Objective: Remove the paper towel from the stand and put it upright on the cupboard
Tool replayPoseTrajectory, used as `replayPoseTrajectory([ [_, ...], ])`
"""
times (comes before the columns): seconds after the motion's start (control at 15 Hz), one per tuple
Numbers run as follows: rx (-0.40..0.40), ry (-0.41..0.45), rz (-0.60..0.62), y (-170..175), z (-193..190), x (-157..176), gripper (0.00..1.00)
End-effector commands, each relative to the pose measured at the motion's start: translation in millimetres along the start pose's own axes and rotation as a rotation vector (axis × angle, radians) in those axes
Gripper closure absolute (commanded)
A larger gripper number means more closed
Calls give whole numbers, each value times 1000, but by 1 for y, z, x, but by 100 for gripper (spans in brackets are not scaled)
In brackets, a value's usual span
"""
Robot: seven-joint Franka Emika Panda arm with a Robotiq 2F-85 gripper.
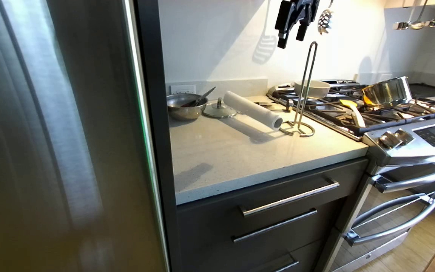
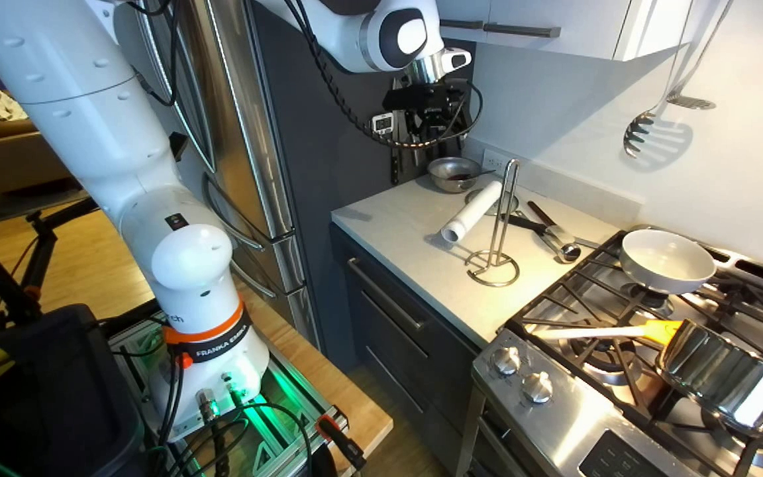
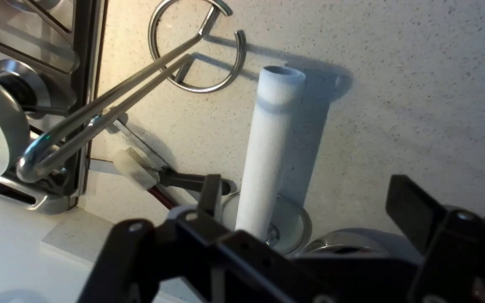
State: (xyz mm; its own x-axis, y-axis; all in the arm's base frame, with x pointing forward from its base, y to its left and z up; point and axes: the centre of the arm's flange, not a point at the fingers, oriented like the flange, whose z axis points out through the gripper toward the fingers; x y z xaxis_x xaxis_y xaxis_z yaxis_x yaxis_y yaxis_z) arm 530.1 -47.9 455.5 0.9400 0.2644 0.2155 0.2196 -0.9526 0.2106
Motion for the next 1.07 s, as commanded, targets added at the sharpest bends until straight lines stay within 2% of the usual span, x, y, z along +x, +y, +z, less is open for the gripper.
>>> replayPoseTrajectory([
  [0.0,15,-11,9,-2,-3,-12,0],
  [0.27,25,-15,11,-1,-5,-12,0],
  [0.8,143,-148,28,-9,52,-25,0],
  [1.0,116,-131,29,-12,50,-21,0],
])
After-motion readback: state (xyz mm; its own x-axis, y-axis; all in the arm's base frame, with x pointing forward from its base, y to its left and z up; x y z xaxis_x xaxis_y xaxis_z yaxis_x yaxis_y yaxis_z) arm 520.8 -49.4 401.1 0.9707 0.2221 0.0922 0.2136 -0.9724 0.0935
